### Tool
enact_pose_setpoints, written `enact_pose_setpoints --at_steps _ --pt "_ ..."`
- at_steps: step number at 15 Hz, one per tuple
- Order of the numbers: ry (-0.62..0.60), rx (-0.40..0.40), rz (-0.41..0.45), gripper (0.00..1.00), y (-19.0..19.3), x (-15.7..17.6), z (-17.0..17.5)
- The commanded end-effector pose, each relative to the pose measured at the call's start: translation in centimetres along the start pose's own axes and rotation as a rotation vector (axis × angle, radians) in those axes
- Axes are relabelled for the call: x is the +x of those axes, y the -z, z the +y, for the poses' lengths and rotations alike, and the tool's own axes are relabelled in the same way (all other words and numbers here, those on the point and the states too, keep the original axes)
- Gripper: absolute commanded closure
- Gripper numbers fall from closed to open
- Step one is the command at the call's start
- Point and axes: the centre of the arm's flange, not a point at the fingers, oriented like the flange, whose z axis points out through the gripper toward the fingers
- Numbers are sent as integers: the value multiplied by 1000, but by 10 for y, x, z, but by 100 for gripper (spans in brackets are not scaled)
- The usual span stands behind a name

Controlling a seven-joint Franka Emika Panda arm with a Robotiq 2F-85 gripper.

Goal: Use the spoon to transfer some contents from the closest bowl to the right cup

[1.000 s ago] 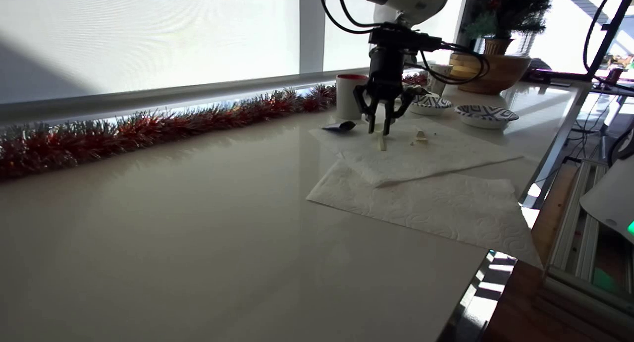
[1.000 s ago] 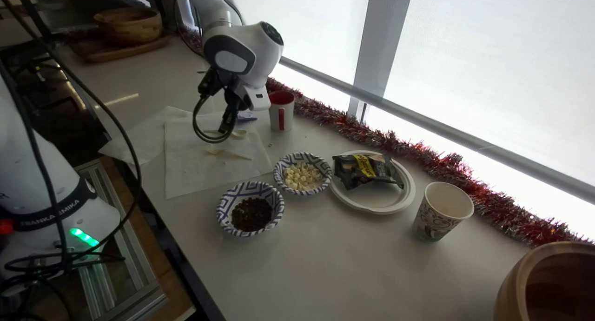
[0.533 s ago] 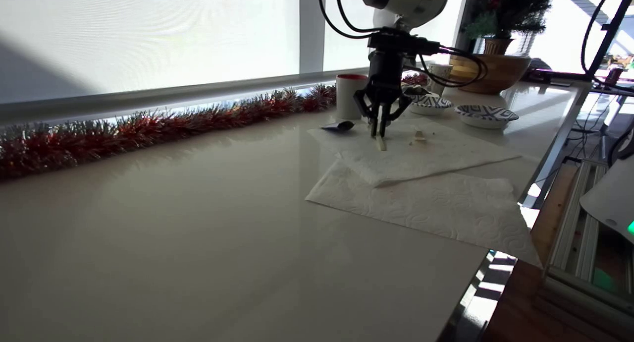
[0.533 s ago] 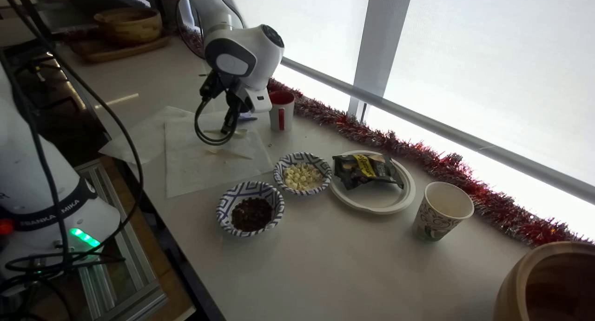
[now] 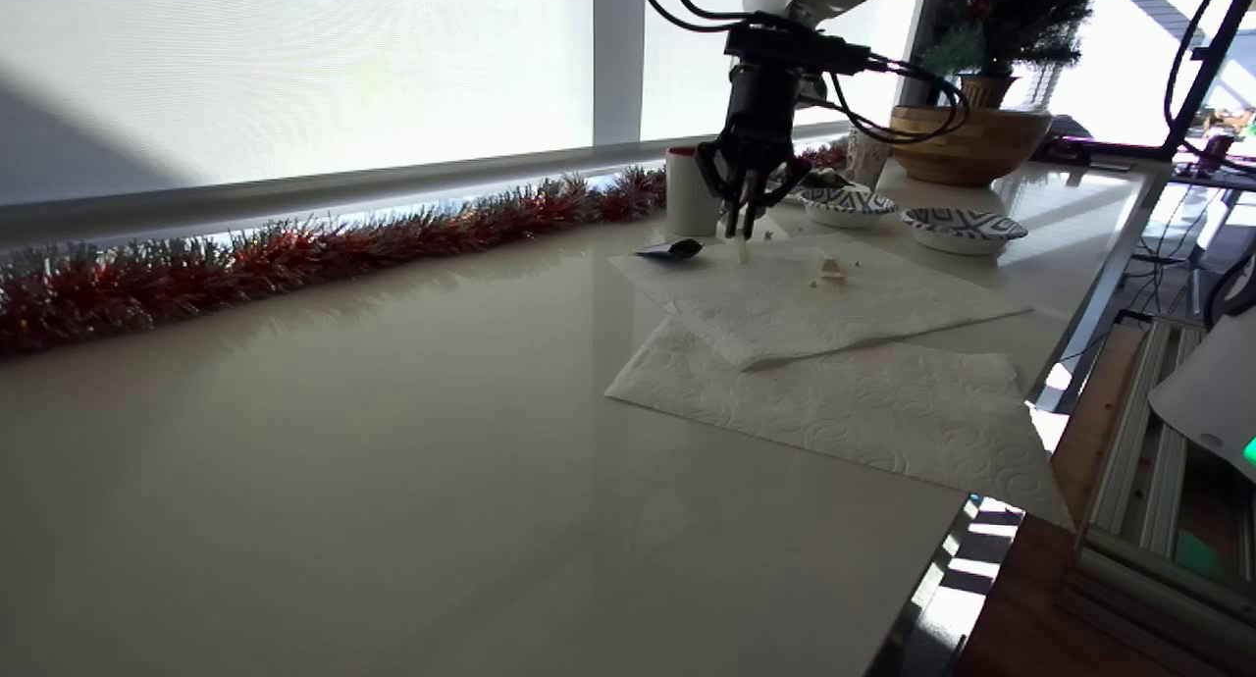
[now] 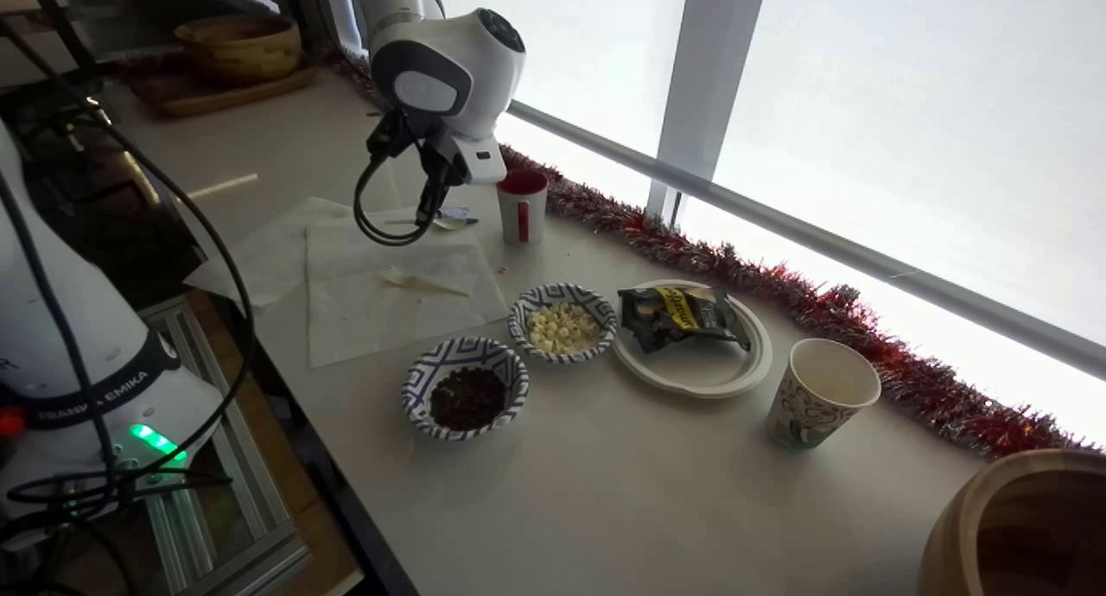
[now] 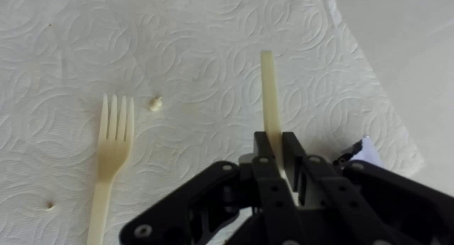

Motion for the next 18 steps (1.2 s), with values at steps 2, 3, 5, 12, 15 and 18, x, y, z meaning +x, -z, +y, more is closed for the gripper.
enact_pose_setpoints --at_steps 2,3,5,12,15,18 --pt "-113 48 42 96 37 -30 12" --pt "-168 58 38 96 43 -32 16" --pt "-252 69 18 96 52 -33 23" --pt "-535 138 -161 97 78 -33 54" --pt "-588 193 -263 97 84 -26 74" --pt "-606 236 -302 97 81 -21 82"
